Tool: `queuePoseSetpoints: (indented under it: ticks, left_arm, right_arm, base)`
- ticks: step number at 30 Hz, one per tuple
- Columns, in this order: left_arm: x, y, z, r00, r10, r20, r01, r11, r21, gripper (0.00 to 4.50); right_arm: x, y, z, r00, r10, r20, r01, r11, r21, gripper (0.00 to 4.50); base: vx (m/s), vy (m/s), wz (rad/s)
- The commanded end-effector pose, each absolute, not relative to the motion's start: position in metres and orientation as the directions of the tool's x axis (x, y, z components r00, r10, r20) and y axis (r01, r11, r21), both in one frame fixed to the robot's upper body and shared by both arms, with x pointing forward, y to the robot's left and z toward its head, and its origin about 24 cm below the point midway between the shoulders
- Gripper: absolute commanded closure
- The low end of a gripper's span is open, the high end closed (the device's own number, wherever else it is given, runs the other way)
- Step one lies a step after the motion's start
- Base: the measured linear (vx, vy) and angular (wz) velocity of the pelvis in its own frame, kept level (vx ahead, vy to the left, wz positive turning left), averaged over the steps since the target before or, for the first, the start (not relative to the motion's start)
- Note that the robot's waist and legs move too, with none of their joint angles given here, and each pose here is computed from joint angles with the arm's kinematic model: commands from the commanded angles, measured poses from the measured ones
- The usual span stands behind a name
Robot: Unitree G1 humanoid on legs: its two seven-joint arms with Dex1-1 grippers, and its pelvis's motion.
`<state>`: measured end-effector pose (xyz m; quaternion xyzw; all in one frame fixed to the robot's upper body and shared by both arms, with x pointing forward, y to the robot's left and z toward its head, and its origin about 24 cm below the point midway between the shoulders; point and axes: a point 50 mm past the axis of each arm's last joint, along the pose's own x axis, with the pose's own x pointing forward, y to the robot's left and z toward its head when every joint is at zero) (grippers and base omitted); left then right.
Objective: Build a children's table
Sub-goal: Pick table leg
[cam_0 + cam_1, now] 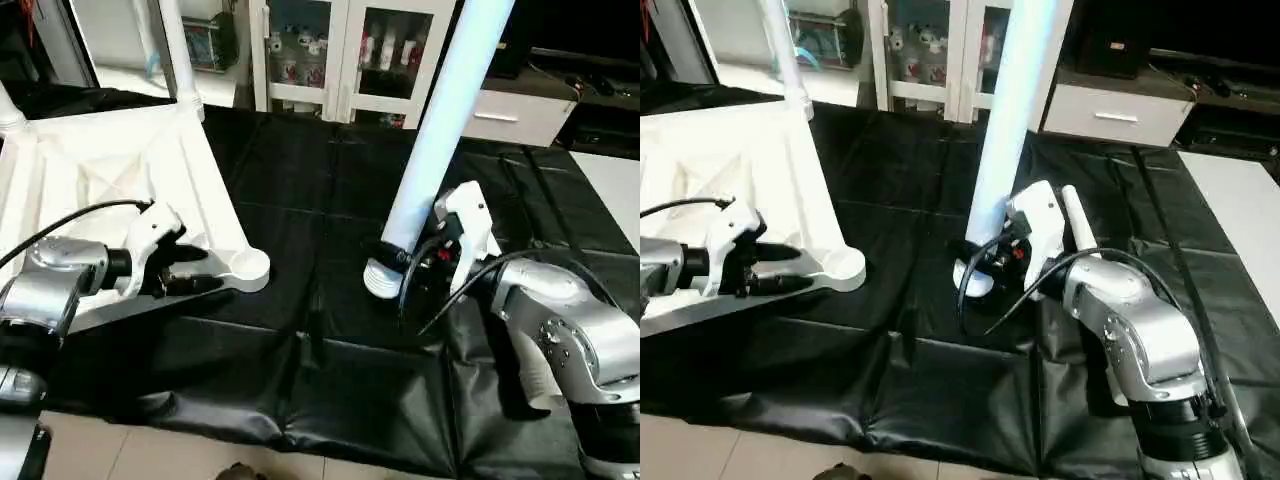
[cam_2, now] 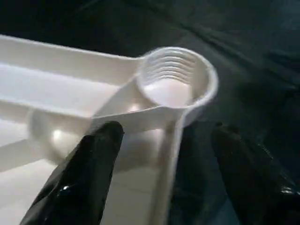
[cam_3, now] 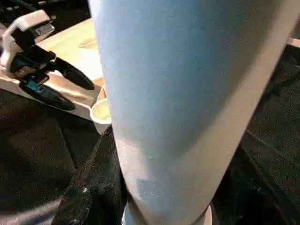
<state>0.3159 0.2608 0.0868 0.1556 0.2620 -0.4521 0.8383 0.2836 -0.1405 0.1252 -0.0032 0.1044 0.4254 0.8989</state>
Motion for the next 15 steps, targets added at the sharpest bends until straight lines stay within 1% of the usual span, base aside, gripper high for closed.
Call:
queuePoseSetpoints:
  ticks: [1,5,9,10,12,14,15]
  left_arm:
    - [0.314,0.259,0.082,0.441,-0.665,-0.603,0.845,0.533,0.030,1.01]
    - [0.317,0.258,0.062,0.491,-0.579,-0.651,0.803,0.591,0.080,1.01]
    - [0.318,0.259,0.059,0.496,-0.562,-0.662,0.792,0.605,0.080,1.01]
    - [0.318,0.259,0.059,0.497,-0.560,-0.663,0.791,0.607,0.080,1.36]
    - [0.318,0.259,0.058,0.498,-0.556,-0.666,0.786,0.613,0.076,1.42]
    - [0.318,0.259,0.058,0.497,-0.555,-0.667,0.786,0.614,0.075,1.71]
    - [0.317,0.259,0.057,0.491,-0.558,-0.669,0.788,0.612,0.069,1.71]
  right_arm:
    - [0.280,-0.139,0.132,0.601,0.778,-0.184,-0.783,0.620,0.063,2.62]
    - [0.280,-0.139,0.134,0.588,0.787,-0.190,-0.792,0.607,0.064,2.62]
    - [0.281,-0.138,0.135,0.584,0.788,-0.192,-0.795,0.604,0.059,2.62]
    - [0.281,-0.138,0.135,0.584,0.789,-0.192,-0.795,0.603,0.059,2.62]
    - [0.282,-0.137,0.135,0.577,0.793,-0.193,-0.800,0.597,0.057,2.62]
    - [0.282,-0.136,0.135,0.575,0.795,-0.194,-0.802,0.595,0.057,2.62]
    - [0.281,-0.136,0.134,0.572,0.797,-0.195,-0.804,0.592,0.059,2.62]
  base:
    - [0.000,0.000,0.00]
    - [0.000,0.000,0.00]
    - [0.000,0.000,0.00]
    - [0.000,0.000,0.00]
    - [0.000,0.000,0.00]
    - [0.000,0.000,0.00]
    - [0.000,0.000,0.00]
